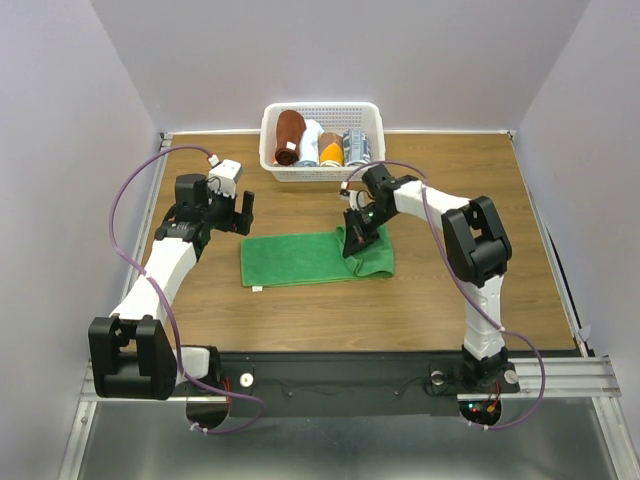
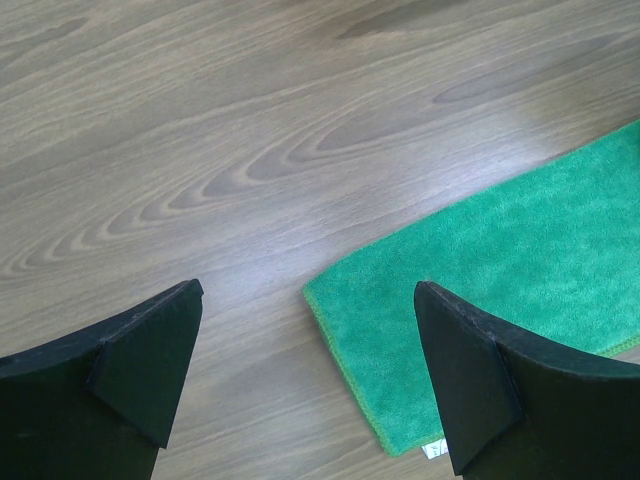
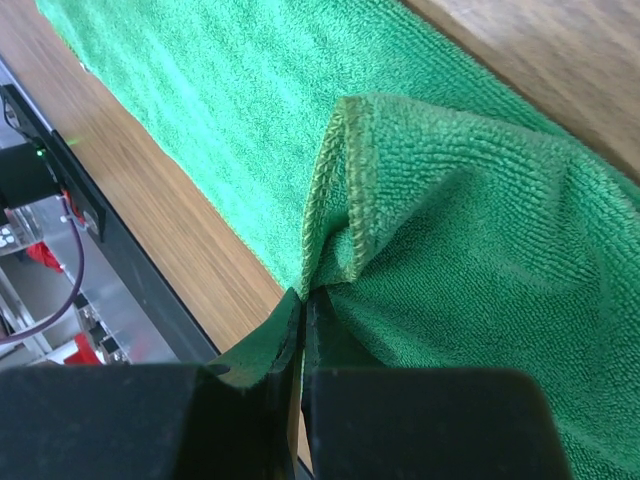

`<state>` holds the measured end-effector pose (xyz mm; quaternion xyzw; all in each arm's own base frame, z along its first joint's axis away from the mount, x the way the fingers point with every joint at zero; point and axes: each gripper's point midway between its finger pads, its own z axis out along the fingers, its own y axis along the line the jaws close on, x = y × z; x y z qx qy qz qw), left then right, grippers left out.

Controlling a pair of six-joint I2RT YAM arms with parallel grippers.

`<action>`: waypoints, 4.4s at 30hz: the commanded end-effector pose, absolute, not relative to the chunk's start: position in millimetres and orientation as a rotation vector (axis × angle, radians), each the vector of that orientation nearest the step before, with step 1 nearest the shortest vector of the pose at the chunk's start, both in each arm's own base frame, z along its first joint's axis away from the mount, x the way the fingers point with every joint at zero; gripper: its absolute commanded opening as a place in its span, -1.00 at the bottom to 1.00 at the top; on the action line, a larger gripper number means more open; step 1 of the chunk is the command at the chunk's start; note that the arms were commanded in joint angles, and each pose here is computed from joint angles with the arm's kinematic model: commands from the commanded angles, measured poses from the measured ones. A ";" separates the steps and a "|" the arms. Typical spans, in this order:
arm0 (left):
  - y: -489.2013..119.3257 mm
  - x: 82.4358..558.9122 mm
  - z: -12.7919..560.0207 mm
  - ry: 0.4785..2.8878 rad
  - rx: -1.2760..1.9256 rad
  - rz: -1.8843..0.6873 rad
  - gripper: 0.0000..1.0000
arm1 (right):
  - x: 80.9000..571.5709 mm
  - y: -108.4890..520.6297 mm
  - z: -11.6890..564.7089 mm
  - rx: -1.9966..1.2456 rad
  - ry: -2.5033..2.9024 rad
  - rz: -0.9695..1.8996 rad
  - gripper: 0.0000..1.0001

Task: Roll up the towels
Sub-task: Fold the towel

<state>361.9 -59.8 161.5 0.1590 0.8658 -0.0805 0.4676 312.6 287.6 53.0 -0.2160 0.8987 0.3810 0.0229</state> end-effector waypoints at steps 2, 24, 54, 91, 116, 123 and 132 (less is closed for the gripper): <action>-61.4 368.6 176.7 2.074 0.396 -0.192 0.97 | 315.0 304.9 61.7 -0.713 2.726 1.242 -0.99; -84.1 357.0 154.4 2.129 0.462 -0.357 0.60 | 329.9 248.4 108.8 -0.873 2.589 0.976 -0.76; -100.1 344.5 92.8 2.360 0.582 -0.364 0.06 | 301.1 271.4 125.5 -0.852 2.522 1.286 -0.74; -102.2 353.0 93.8 2.340 0.557 -0.369 0.24 | 378.1 311.7 58.4 -0.597 2.639 0.865 -0.33; -98.6 334.7 89.8 2.378 0.658 -0.364 0.18 | 360.3 332.6 74.7 -0.673 2.608 1.043 -0.25; -90.3 305.1 83.4 2.432 0.917 -0.288 -0.38 | 386.8 262.9 120.3 -0.654 2.531 0.892 -0.05; -83.0 294.5 38.1 2.575 0.967 -0.198 -0.76 | 352.7 206.0 53.5 -0.818 2.692 0.638 -0.57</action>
